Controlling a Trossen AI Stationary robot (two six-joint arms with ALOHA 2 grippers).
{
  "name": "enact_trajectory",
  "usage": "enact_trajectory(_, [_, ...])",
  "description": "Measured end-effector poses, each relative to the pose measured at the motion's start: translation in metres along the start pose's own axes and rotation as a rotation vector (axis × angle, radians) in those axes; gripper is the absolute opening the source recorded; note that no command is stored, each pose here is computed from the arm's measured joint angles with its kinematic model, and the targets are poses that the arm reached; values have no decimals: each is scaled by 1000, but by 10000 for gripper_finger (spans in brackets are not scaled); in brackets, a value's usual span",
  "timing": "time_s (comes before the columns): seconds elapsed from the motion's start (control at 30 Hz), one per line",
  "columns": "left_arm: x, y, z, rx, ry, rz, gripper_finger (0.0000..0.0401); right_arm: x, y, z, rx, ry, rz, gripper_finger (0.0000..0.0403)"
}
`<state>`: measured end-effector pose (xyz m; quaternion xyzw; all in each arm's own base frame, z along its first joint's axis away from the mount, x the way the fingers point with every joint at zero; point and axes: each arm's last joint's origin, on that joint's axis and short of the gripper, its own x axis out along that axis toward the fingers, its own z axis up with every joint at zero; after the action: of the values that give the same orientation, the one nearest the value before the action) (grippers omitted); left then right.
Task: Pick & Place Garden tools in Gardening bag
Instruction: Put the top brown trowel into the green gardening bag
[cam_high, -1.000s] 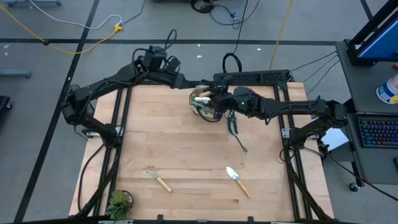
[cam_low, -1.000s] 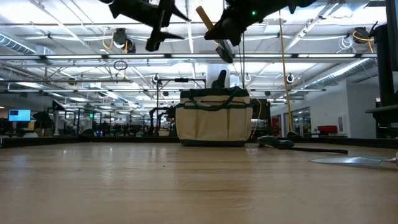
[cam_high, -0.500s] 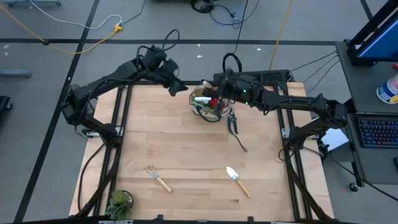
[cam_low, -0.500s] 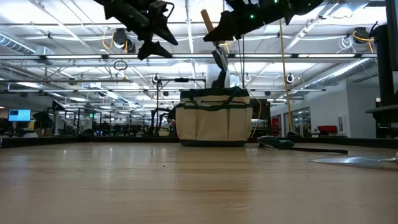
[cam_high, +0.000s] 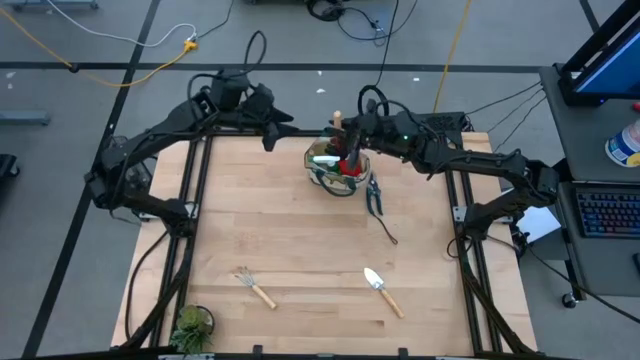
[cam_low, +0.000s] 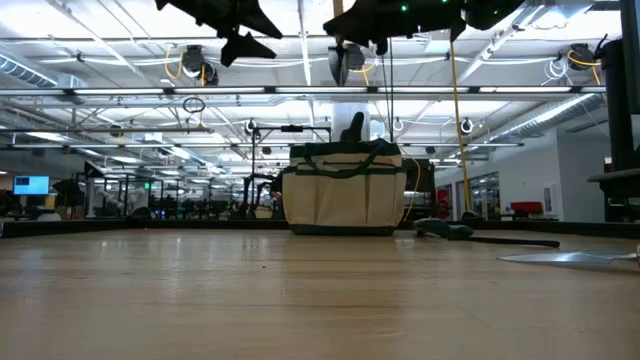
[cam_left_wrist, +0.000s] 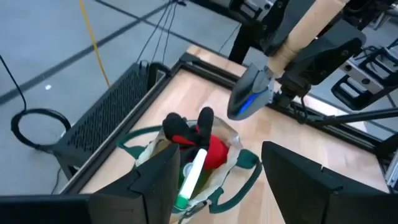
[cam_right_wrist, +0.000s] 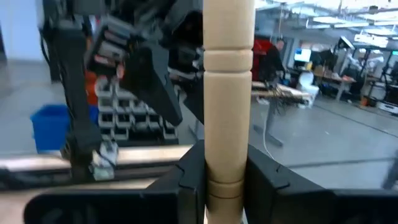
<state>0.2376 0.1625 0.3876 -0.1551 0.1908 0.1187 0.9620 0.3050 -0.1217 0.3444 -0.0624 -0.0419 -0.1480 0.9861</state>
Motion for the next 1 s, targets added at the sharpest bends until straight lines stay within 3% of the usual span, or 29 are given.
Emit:
enact_trajectory(0.43, [-13, -16, 2, 40, -167, -56, 234, 2, 0, 5, 143, -74, 36, 58])
enact_trajectory(0.6, [-11, -24, -24, 12, -222, -102, 234, 11, 1, -9, 182, -48, 39, 58])
enact_trajectory(1.0, [-38, -49, -81, -16, -309, -46, 234, 34, 2, -44, 185, -27, 32, 58])
